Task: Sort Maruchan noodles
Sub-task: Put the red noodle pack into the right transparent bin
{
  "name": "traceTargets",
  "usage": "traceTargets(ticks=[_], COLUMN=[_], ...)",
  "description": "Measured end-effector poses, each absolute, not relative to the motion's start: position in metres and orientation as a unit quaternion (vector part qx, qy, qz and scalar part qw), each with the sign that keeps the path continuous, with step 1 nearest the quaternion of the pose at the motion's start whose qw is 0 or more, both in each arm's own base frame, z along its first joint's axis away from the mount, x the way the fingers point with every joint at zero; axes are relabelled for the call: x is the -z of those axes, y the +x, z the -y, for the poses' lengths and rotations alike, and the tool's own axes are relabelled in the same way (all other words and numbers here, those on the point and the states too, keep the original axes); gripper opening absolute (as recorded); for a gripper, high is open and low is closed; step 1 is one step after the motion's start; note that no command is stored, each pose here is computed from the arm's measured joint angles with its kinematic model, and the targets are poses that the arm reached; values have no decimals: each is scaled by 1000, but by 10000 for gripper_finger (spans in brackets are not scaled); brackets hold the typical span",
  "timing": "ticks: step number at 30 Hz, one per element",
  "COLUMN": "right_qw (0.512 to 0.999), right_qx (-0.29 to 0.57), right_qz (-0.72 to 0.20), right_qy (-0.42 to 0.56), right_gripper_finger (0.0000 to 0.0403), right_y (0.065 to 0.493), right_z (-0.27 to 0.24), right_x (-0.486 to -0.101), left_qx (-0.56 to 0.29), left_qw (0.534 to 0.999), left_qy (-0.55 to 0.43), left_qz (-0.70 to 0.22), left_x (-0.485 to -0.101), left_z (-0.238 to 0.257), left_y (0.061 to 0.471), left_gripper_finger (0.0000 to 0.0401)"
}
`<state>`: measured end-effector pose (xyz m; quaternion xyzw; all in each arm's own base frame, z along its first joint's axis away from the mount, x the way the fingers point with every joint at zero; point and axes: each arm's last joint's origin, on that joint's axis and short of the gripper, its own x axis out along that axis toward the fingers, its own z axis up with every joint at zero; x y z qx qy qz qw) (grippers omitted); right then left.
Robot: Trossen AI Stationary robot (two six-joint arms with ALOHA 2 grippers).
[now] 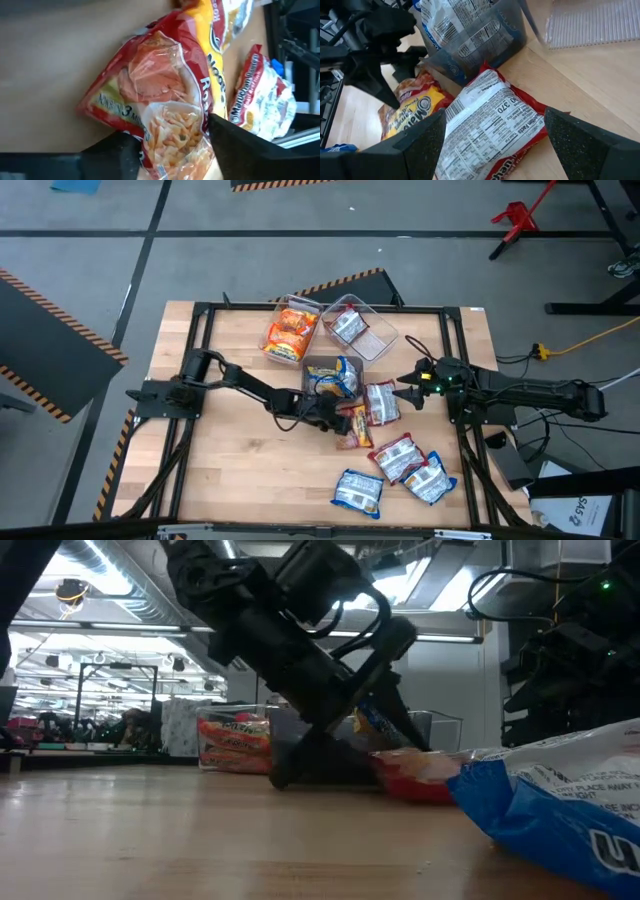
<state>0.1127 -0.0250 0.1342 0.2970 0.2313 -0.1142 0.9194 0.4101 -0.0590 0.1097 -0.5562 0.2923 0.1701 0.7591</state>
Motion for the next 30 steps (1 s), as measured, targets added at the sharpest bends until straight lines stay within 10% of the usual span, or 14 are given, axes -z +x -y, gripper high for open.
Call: traceTargets(ticks=[10, 30], right_qw=[919, 919], right_qx=[115, 115], right_qz=[-232, -232], right_qy=[297, 297], right_gripper_finger=[324, 324], right_y=[113, 113], right_z=[25, 25], right_x=[-134, -134], left_qx=[-161, -55], left_qw=[758, 744], left_qy=[-568, -632], left_qz=[-276, -211], left_x=[-112, -182], left_z=[64, 73], left_y=[423, 419], left_gripper_finger=[85, 6])
